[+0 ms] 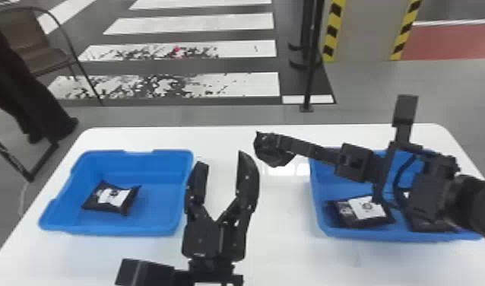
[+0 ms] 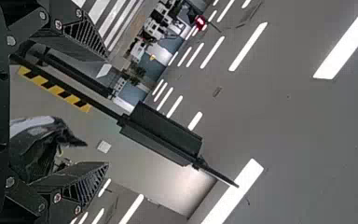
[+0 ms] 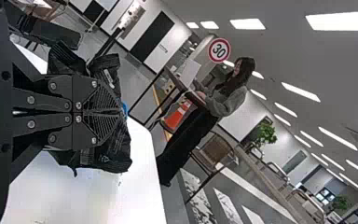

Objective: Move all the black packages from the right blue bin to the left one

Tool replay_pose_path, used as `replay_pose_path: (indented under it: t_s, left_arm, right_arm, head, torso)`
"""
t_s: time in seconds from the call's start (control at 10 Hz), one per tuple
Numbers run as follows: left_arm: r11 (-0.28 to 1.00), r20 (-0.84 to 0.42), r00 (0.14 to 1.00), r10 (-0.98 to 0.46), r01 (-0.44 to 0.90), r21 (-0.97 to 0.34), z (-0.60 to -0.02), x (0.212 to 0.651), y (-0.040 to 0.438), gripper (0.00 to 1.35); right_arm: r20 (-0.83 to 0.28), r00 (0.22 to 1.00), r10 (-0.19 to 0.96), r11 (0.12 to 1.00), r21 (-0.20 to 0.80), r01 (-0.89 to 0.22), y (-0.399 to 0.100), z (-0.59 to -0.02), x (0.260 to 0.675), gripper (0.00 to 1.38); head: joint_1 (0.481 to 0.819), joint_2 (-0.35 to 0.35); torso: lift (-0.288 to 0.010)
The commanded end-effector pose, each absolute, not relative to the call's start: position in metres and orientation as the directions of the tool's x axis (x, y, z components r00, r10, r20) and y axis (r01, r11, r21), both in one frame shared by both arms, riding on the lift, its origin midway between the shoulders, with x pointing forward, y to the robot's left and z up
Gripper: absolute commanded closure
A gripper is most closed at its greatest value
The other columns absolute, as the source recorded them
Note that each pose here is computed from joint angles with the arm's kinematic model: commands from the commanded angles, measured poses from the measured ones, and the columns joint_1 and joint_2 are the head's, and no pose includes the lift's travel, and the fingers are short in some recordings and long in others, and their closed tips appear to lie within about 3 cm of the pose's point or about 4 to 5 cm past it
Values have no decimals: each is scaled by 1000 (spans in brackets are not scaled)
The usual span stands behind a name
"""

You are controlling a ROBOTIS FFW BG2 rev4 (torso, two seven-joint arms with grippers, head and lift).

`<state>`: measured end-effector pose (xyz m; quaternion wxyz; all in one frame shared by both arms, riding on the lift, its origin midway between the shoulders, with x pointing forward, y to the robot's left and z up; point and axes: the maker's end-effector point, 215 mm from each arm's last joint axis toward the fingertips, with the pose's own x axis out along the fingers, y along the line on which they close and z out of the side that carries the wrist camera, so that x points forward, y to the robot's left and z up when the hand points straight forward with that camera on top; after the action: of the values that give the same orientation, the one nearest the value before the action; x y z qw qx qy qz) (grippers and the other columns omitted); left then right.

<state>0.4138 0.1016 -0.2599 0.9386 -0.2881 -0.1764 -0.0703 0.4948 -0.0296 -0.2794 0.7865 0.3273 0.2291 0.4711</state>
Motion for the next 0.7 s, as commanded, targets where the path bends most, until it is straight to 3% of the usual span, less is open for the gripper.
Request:
replay_pose_path:
  t_s: [0.0, 0.6]
  left_arm:
    - [815, 365, 929, -51, 250, -523, -261, 413, 92, 266]
    - [818, 345, 936, -72, 253, -516, -267, 415, 85, 266]
  right_arm:
    - [-43, 416, 908, 309, 740, -598, -13, -279, 487, 1213]
    - [-35, 337, 941, 240, 769, -592, 21, -286, 464, 1213]
  head:
    - [695, 89]
    - [695, 131]
  torso:
    - [-154]
    - [-154]
